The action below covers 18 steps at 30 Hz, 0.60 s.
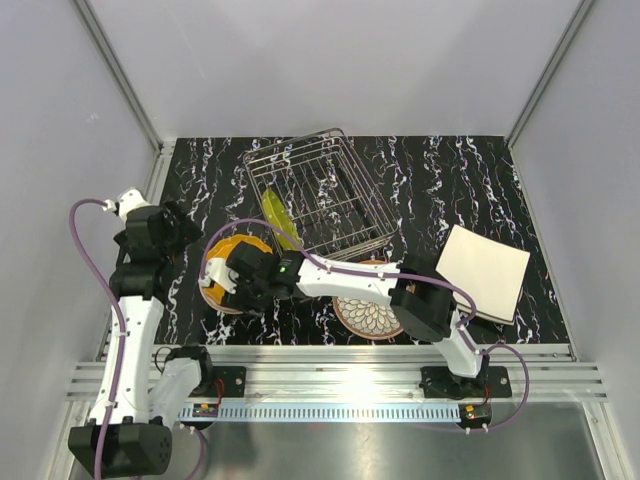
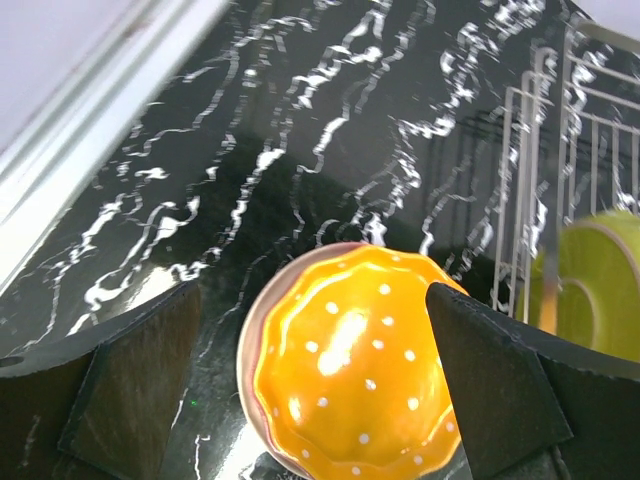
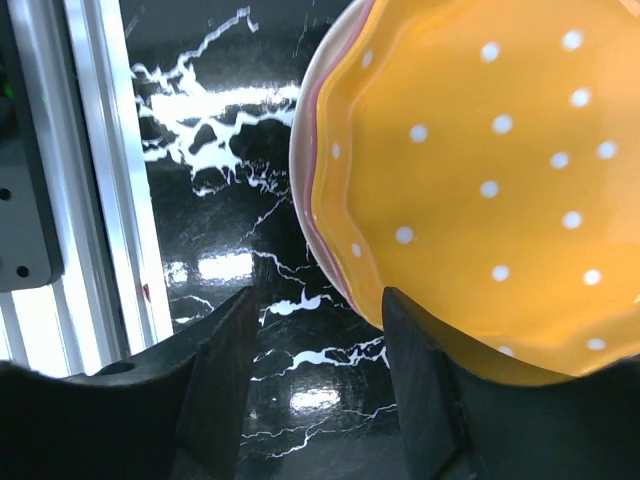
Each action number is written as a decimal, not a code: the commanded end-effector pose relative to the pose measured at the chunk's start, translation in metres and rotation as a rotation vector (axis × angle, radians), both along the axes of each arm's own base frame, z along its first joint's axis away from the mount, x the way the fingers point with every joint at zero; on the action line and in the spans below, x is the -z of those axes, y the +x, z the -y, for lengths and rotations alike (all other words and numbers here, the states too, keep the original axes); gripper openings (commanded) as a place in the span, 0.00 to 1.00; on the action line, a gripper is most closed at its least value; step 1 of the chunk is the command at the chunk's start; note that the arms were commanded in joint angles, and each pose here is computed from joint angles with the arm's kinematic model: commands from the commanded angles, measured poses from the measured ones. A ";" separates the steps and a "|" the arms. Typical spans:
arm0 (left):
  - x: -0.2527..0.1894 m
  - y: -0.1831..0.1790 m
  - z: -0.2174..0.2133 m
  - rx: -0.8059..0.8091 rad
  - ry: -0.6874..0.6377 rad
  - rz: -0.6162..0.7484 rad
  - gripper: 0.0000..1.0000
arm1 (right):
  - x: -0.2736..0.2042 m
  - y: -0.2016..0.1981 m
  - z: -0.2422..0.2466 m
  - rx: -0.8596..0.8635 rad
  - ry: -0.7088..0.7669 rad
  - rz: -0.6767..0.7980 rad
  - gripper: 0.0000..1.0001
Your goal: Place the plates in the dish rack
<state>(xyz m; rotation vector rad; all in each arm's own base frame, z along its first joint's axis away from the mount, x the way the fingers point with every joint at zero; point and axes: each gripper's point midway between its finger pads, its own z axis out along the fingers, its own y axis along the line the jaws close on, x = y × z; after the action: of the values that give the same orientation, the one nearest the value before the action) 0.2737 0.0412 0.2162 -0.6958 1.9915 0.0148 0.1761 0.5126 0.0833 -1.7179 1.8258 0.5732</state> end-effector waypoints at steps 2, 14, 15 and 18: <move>-0.017 -0.006 -0.024 -0.146 0.026 0.053 0.99 | -0.047 -0.001 -0.014 -0.025 0.119 0.062 0.61; -0.014 -0.002 -0.018 -0.108 0.004 0.052 0.99 | 0.027 0.017 -0.015 0.003 -0.046 0.060 0.63; -0.013 -0.001 -0.018 -0.106 0.003 0.049 0.99 | 0.028 0.016 -0.015 0.000 -0.047 0.054 0.63; -0.013 0.000 -0.016 -0.097 -0.002 0.047 0.99 | 0.030 0.013 -0.016 -0.010 -0.043 0.036 0.58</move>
<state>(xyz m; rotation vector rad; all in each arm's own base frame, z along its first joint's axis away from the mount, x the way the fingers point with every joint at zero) 0.2650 0.0574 0.2148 -0.7909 1.9625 0.0846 0.1879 0.5238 0.0450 -1.7590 1.8294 0.4985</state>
